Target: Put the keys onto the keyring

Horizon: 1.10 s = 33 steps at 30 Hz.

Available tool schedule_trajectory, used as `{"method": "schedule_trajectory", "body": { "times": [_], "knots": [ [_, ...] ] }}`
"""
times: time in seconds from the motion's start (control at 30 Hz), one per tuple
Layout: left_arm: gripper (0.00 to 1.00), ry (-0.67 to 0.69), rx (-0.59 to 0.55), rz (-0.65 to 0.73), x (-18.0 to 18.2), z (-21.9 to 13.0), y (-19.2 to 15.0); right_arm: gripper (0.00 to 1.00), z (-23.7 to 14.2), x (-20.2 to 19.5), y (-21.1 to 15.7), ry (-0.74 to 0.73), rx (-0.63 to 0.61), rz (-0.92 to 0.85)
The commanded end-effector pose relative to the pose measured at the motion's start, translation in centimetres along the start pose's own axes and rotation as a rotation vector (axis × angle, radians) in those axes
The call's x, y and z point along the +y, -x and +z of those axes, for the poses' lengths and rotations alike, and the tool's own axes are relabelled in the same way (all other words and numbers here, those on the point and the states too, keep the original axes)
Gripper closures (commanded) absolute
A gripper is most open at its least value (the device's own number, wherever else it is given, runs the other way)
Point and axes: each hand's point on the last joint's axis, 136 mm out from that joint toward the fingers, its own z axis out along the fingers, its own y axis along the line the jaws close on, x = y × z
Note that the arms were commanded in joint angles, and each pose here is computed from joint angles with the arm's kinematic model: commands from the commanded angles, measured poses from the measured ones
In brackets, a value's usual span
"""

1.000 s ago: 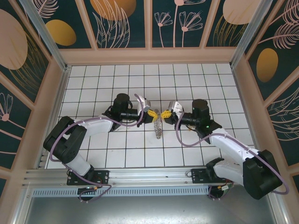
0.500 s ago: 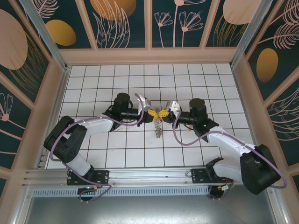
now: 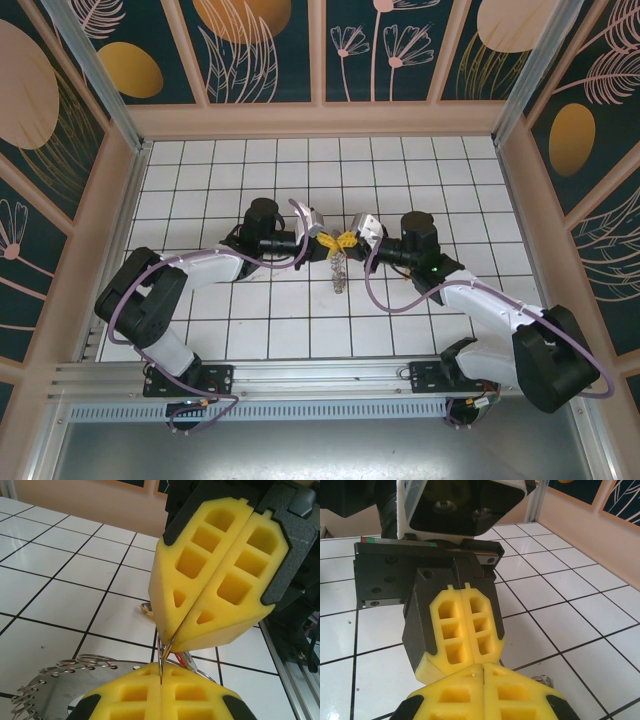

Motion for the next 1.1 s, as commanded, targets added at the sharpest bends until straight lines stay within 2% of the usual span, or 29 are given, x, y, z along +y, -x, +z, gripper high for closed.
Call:
{"method": "schedule_trajectory", "body": {
  "times": [0.0, 0.17, 0.83, 1.07],
  "knots": [
    [1.0, -0.051, -0.03, 0.046, -0.8, 0.2, 1.3, 1.0, -0.3, -2.2, 1.4, -0.117, -0.023, -0.054],
    [1.0, -0.045, -0.03, 0.047, -0.8, 0.2, 1.1, 1.0, -0.7, -2.9, 0.8, -0.175, 0.002, -0.043],
    [1.0, 0.0, -0.086, 0.052, -0.4, -0.1, 1.1, 1.0, -0.6, -4.3, -1.2, -0.246, 0.093, 0.054],
    [1.0, 0.068, -0.136, 0.033, 0.7, -0.3, 0.9, 1.0, -0.7, -4.4, 0.4, -0.243, 0.057, 0.036]
  ]
}}
